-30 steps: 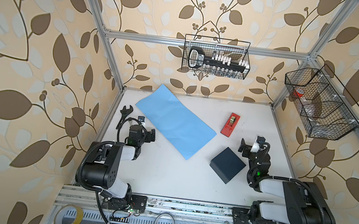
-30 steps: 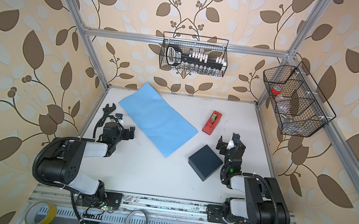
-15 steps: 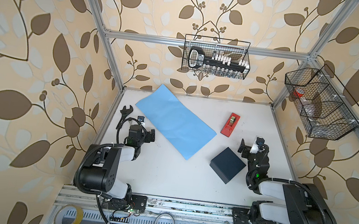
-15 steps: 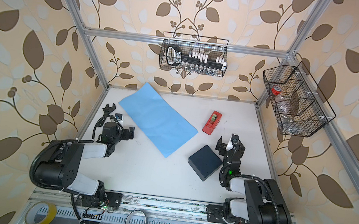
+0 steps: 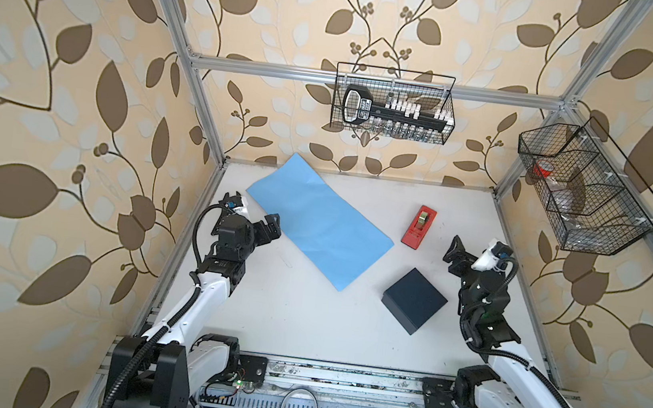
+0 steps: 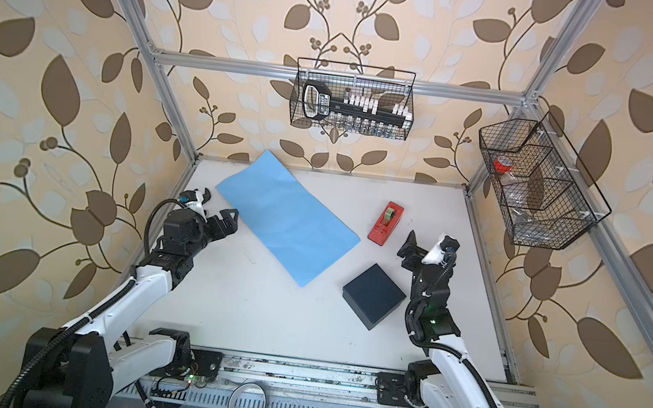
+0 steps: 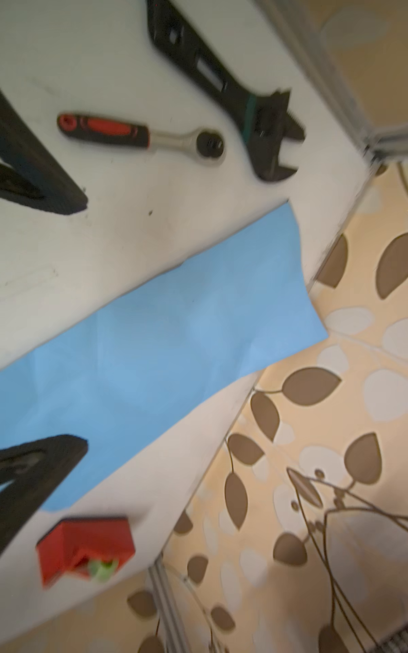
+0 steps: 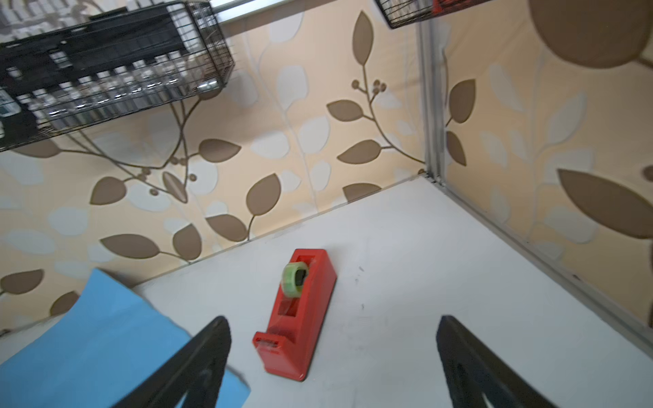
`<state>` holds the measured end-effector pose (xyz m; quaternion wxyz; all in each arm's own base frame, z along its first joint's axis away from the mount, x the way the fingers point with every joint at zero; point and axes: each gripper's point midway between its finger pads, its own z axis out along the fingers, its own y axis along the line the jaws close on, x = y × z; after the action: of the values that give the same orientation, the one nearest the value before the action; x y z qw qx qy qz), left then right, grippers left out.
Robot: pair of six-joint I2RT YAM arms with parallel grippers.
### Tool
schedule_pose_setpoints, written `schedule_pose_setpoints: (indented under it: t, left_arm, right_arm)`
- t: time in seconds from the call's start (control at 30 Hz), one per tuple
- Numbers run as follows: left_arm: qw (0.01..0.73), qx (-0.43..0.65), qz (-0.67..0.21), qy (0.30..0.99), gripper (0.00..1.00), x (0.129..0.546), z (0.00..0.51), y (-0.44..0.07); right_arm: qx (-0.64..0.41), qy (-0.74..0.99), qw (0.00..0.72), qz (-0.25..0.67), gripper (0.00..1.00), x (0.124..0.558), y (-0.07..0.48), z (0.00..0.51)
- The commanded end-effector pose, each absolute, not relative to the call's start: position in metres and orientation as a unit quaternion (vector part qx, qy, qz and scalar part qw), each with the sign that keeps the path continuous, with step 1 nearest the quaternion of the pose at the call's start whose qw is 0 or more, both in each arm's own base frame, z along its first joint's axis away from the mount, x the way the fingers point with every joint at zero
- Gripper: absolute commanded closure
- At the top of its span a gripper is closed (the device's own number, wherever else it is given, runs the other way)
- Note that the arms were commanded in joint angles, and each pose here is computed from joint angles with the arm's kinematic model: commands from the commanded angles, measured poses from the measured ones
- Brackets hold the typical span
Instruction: Wrap the gift box in paper
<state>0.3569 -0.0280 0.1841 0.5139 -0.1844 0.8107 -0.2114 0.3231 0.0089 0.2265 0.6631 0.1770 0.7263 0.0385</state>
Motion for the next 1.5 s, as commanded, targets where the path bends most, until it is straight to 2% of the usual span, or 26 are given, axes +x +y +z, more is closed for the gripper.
schedule_pose_setpoints:
  t: [0.0, 0.23, 0.4, 0.57, 0.67, 0.77, 0.97, 1.23, 1.47]
  left_arm:
    - [0.450, -0.174, -0.349, 0.803, 0.01, 0.344, 0.191, -0.077]
    - [0.348, -0.081, -0.304, 0.883, 0.01, 0.336, 0.149, -0.134]
    - [0.305, -0.057, -0.323, 0.894, 0.05, 0.347, 0.133, -0.157]
    - [0.285, -0.032, -0.311, 0.906, 0.05, 0.350, 0.116, -0.175]
    - [0.262, -0.035, -0.296, 0.918, 0.05, 0.358, 0.095, -0.175]
    - [0.254, -0.038, -0.287, 0.923, 0.05, 0.367, 0.088, -0.176]
    - [0.249, -0.037, -0.283, 0.926, 0.06, 0.380, 0.087, -0.180]
    - [0.213, -0.034, -0.284, 0.934, 0.07, 0.393, 0.065, -0.189]
    - [0.174, -0.036, -0.299, 0.937, 0.12, 0.381, 0.041, -0.198]
  right_arm:
    - [0.141, 0.815, 0.554, 0.099, 0.07, 0.316, 0.060, 0.179]
    - [0.051, 0.871, 0.468, 0.143, 0.10, 0.284, 0.138, 0.132]
    - [-0.049, 0.891, 0.439, 0.108, 0.14, 0.279, 0.173, 0.135]
    - [-0.188, 0.873, 0.428, 0.142, 0.14, 0.241, 0.232, 0.145]
    - [-0.232, 0.871, 0.385, 0.200, 0.15, 0.213, 0.259, 0.135]
    - [-0.251, 0.868, 0.353, 0.242, 0.17, 0.194, 0.272, 0.124]
    - [-0.266, 0.874, 0.310, 0.264, 0.19, 0.179, 0.281, 0.099]
    - [-0.269, 0.880, 0.297, 0.257, 0.19, 0.186, 0.293, 0.080]
    - [-0.240, 0.903, 0.269, 0.234, 0.22, 0.197, 0.276, 0.052]
